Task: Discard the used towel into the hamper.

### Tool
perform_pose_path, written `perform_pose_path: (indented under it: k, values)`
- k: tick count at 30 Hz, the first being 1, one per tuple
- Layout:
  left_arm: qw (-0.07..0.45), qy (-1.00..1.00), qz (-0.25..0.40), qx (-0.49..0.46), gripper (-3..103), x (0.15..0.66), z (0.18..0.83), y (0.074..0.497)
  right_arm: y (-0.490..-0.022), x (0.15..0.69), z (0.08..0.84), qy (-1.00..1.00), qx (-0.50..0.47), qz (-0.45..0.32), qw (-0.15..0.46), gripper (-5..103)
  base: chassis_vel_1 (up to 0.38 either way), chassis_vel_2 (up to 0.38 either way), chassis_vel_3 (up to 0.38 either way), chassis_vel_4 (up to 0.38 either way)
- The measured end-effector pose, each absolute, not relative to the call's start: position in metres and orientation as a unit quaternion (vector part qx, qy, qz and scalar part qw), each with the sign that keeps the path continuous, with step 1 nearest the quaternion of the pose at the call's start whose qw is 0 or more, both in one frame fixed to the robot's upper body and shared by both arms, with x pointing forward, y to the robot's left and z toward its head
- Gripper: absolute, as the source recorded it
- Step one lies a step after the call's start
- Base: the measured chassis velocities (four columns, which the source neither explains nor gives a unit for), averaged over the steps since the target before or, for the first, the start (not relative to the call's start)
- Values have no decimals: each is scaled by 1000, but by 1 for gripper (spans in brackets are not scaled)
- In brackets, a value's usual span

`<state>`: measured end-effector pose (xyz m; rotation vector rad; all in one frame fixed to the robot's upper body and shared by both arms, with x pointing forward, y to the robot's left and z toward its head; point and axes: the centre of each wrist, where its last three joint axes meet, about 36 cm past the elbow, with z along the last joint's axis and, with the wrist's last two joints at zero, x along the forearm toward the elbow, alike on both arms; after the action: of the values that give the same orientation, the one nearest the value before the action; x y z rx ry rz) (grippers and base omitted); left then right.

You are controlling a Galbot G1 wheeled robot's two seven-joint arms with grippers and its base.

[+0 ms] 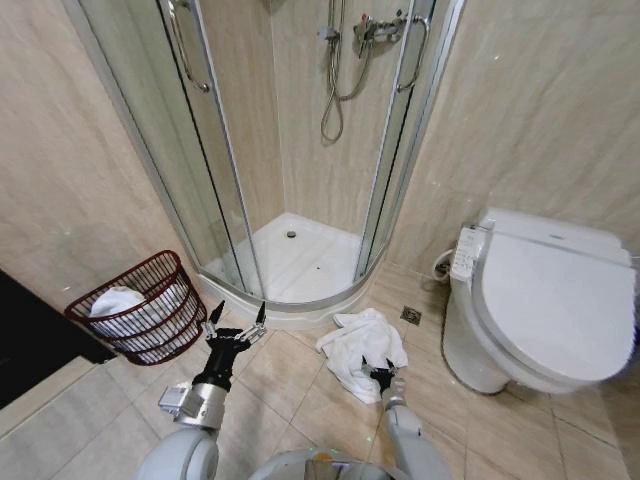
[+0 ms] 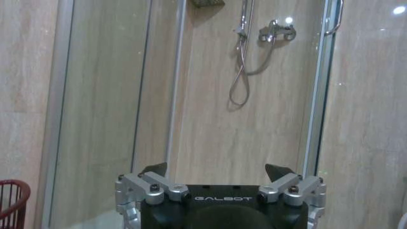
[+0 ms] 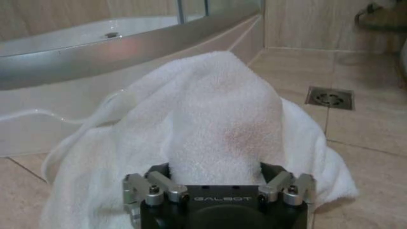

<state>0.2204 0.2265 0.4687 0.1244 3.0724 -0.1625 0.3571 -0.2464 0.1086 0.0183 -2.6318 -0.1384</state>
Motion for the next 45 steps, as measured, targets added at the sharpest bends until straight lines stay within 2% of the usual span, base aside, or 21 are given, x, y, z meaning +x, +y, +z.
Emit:
perform_pose_path:
  k: [1,2,3,5,7,9,10,11,12,13,15,16,17,19,20,23,27,35,45]
  values:
    - [31,997,-53,40,100,220,469,227,-247,358,108,-967,10,-52,250,94,0,0,0,0]
    - [31,997,-53,40,100,220,469,227,-247,358,108,-967,15,-51,249,84,0,0,0,0]
    - [31,997,-53,40,100,220,469,227,-248,358,107,-967,20,-49,247,78,0,0,0,0]
    - [31,997,-53,40,100,220,469,227,-248,359,107,-968,24,-47,245,78,0,0,0,0]
    - [31,997,-53,40,100,220,469,227,-247,359,106,-969,27,-45,243,66,0,0,0,0]
    - [31,997,-53,40,100,220,469,227,-247,359,106,-969,28,-44,243,66,0,0,0,0]
    - [31,997,-53,40,100,220,469,227,-246,358,106,-969,29,-44,242,56,0,0,0,0]
    - [31,997,-53,40,100,220,469,227,-246,357,106,-969,29,-43,242,50,0,0,0,0]
    - [31,997,-53,40,100,220,469,227,-246,357,106,-969,29,-43,242,50,0,0,0,0]
    - [31,997,-53,40,100,220,469,227,-246,356,105,-969,30,-42,241,44,0,0,0,0]
    - [31,997,-53,40,100,220,469,227,-246,355,106,-970,33,-42,238,44,0,0,0,0]
    - [31,997,-53,40,100,220,469,227,-246,354,106,-970,35,-43,236,34,0,0,0,0]
    - [31,997,-53,40,100,220,469,227,-246,354,106,-970,35,-43,236,34,0,0,0,0]
    - [31,997,-53,40,100,220,469,227,-246,352,108,-971,38,-42,230,25,0,0,0,0]
    - [31,997,-53,40,100,220,469,227,-246,352,108,-971,38,-42,230,25,0,0,0,0]
    - [31,997,-53,40,100,220,469,227,-247,348,112,-976,48,-20,214,16,0,0,0,0]
    - [31,997,-53,40,100,220,469,227,-252,337,119,-981,63,23,183,16,0,0,0,0]
    - [31,997,-53,40,100,220,469,227,-262,312,131,-990,60,54,117,16,0,0,0,0]
    - [31,997,-53,40,100,220,469,227,-278,297,205,-996,48,77,-3,16,0,0,0,0]
